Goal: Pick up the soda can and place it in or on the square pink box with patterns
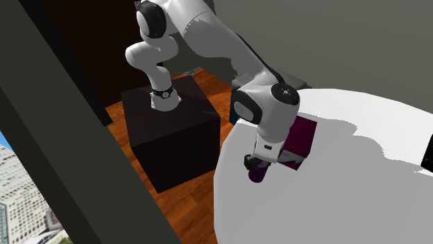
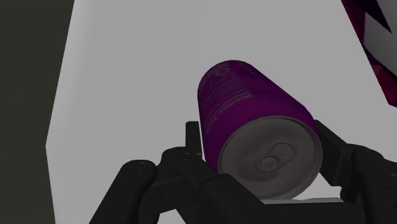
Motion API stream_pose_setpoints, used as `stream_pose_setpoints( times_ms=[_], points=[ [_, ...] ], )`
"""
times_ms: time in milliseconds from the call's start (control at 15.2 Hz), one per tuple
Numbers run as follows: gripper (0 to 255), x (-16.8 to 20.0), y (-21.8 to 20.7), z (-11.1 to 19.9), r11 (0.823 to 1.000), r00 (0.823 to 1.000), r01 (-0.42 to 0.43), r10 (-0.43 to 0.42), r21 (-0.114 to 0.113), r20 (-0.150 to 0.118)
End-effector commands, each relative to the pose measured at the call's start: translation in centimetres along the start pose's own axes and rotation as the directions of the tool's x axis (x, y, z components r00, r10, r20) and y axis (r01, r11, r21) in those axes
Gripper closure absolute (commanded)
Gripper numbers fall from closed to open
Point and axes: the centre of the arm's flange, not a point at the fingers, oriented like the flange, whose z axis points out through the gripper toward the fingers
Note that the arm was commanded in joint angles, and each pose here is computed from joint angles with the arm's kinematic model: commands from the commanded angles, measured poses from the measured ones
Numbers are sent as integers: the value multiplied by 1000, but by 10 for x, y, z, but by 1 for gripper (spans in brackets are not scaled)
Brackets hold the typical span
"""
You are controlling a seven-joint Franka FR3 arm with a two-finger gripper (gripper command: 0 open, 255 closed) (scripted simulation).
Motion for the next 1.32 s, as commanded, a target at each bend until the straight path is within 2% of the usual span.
stream_pose_setpoints(
  times_ms=[0,1254],
  points=[
    [255,-1,0,-9,1000,1000,0,0,0,0],
    [255,-1,0,-110,1000,1000,0,0,0,0]
  ],
)
